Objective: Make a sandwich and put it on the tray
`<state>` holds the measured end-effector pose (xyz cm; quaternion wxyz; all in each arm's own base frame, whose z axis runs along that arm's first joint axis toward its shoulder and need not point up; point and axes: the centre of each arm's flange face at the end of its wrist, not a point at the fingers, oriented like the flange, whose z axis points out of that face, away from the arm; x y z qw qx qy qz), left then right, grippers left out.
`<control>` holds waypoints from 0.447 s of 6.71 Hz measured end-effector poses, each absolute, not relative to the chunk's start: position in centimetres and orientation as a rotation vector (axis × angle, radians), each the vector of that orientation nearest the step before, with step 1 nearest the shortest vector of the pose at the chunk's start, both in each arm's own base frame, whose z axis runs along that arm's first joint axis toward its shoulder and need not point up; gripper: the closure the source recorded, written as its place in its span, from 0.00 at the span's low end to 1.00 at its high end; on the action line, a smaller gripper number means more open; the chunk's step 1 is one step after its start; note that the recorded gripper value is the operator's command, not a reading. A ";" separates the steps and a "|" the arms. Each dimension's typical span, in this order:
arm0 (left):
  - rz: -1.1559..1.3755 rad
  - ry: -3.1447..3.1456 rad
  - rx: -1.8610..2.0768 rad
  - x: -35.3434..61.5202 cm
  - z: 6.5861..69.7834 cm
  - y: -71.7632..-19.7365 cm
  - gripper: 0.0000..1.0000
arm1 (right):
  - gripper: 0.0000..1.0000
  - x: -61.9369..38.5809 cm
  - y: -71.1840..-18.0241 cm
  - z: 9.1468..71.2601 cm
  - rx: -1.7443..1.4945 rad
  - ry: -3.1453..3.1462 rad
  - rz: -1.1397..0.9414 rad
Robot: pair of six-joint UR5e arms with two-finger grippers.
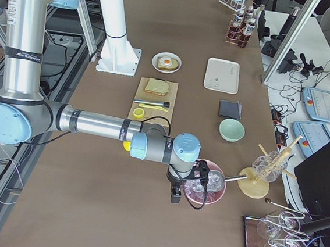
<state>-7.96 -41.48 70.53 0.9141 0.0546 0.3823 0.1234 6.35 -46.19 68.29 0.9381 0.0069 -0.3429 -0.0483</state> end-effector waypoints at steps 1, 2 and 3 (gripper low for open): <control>0.256 0.787 0.120 -8.0 70.1 -41.7 0.03 | 0.00 5.6 -46.4 67.4 0.002 -0.701 -0.055; 0.258 0.785 0.132 -8.0 69.4 -42.0 0.02 | 0.00 4.8 -46.7 66.0 -0.011 -0.703 -0.015; 0.260 0.794 0.150 -8.0 68.3 -42.4 0.03 | 0.00 4.1 -46.7 63.6 -0.024 -0.706 0.022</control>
